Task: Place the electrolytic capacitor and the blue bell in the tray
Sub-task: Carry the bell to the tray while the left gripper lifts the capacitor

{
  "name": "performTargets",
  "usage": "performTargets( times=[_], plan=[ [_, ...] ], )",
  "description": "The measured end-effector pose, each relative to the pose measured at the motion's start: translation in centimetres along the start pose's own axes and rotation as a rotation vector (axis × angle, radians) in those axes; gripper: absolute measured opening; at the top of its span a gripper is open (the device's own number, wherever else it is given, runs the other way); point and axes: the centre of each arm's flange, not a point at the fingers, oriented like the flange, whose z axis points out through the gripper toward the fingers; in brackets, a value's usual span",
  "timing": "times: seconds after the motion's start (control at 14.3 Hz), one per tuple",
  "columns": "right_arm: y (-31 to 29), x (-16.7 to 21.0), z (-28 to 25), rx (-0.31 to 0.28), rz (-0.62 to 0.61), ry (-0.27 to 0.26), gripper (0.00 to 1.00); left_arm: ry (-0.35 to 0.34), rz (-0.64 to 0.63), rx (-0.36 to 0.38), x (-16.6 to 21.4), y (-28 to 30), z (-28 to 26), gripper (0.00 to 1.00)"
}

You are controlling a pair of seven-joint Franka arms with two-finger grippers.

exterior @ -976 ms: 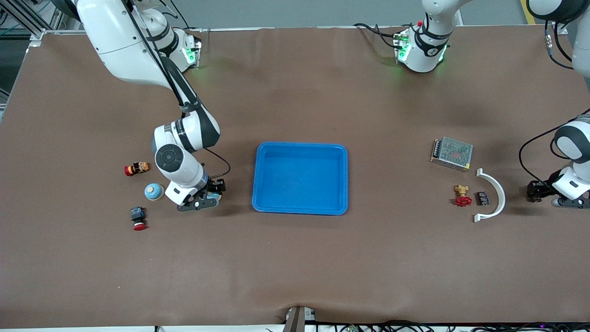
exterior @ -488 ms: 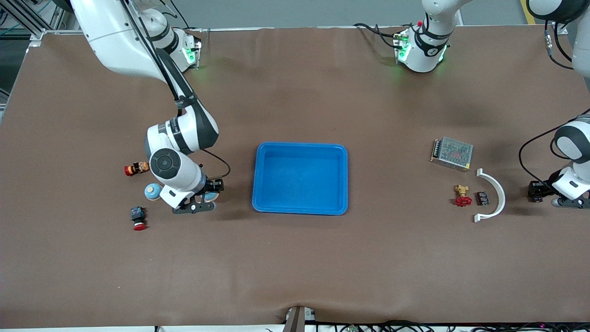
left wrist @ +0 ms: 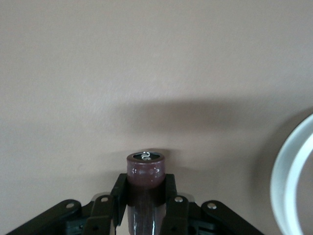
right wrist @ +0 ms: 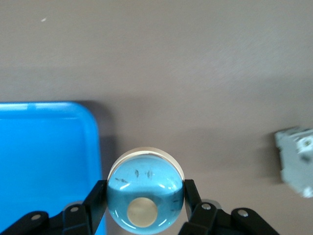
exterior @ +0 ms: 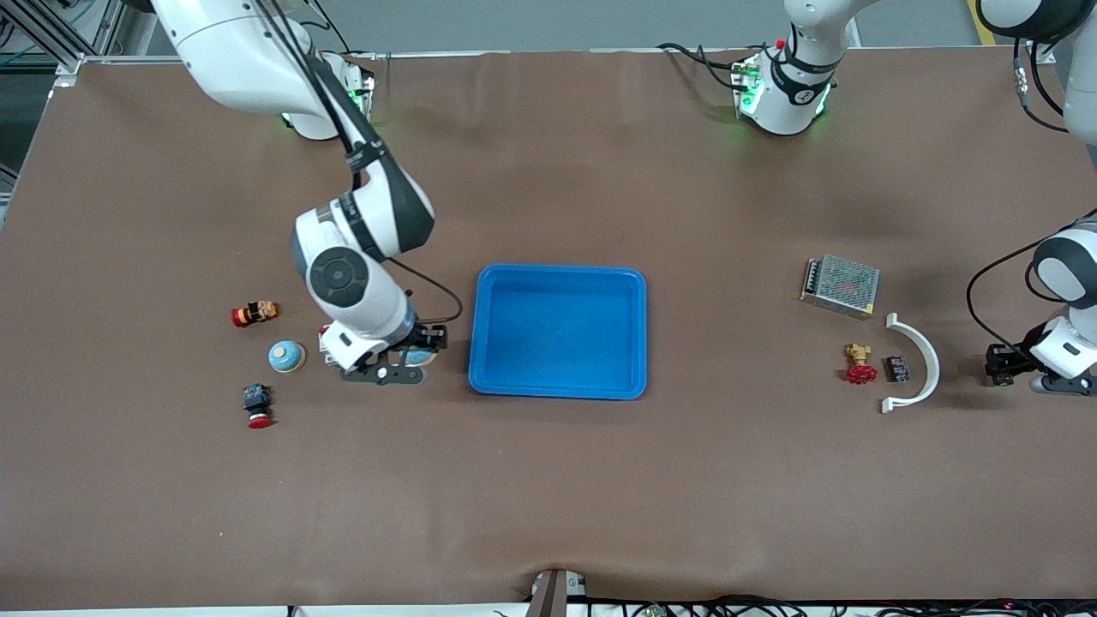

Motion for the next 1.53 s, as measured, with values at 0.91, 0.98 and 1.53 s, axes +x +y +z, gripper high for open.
performTargets(
  times=[0.91, 0.98, 1.53],
  plan=[
    [-11.4, -8.8, 4.4, 0.019, 0.026, -0.048, 0.69, -0.075, -0.504, -0.054, 6.7, 11.8, -6.5, 0.34],
    [-11.9, -9.2, 5.1, 0.022, 0.032, -0.045, 0.69, -0.075, -0.549, -0.064, 7.2, 13.1, -7.1, 0.34],
    [-13.7, -10.8, 8.3, 0.025, 0.032, -0.04, 0.69, -0.128, -0.912, -0.124, 9.6, 23.5, -12.6, 0.34]
  ],
)
